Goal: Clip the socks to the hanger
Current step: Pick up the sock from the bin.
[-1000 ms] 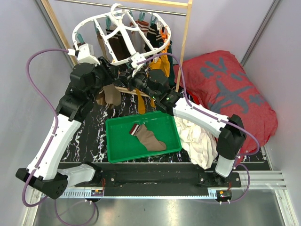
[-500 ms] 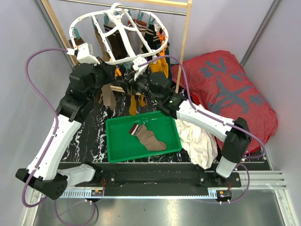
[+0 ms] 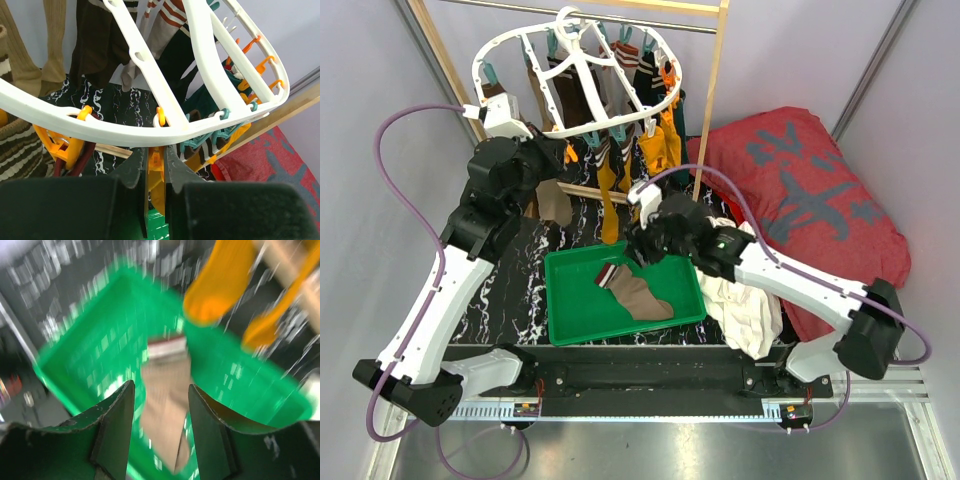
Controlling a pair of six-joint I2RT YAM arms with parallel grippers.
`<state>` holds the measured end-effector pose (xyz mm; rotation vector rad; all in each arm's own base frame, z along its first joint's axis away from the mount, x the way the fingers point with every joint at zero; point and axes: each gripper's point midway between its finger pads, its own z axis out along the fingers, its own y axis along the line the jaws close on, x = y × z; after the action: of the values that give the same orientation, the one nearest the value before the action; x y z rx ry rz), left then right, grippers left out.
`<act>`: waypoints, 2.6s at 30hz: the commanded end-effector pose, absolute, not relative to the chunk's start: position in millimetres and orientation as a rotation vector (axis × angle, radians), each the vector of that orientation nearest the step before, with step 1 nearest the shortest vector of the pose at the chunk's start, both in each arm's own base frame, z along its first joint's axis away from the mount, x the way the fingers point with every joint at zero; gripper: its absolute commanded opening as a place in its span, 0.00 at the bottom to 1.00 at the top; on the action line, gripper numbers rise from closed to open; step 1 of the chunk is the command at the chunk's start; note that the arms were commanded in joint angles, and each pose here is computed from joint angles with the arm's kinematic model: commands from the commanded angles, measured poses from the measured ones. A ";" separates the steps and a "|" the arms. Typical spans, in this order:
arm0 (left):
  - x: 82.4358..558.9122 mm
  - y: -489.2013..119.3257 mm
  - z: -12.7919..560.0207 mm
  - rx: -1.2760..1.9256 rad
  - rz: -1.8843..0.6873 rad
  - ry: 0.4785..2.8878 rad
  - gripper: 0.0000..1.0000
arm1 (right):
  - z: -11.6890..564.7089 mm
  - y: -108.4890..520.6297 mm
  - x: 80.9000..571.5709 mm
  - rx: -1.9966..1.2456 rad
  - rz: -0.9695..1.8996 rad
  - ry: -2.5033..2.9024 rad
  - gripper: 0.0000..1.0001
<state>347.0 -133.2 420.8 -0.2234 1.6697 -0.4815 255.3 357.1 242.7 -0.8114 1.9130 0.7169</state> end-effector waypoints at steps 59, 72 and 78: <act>345.7 -146.4 446.6 -0.181 -0.576 1.596 0.06 | 22.4 427.6 260.2 -1.260 0.299 2.432 0.42; 341.8 -143.6 451.0 -0.185 -0.574 1.591 0.06 | 63.2 414.1 243.1 -1.270 0.334 2.409 0.00; 336.9 -141.1 457.9 -0.187 -0.579 1.574 0.06 | 159.6 427.0 247.4 -1.120 0.584 2.128 0.00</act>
<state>345.3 -138.9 421.6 -0.2069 1.6735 -0.5151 239.7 401.9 48.6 -1.2605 2.4304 0.3418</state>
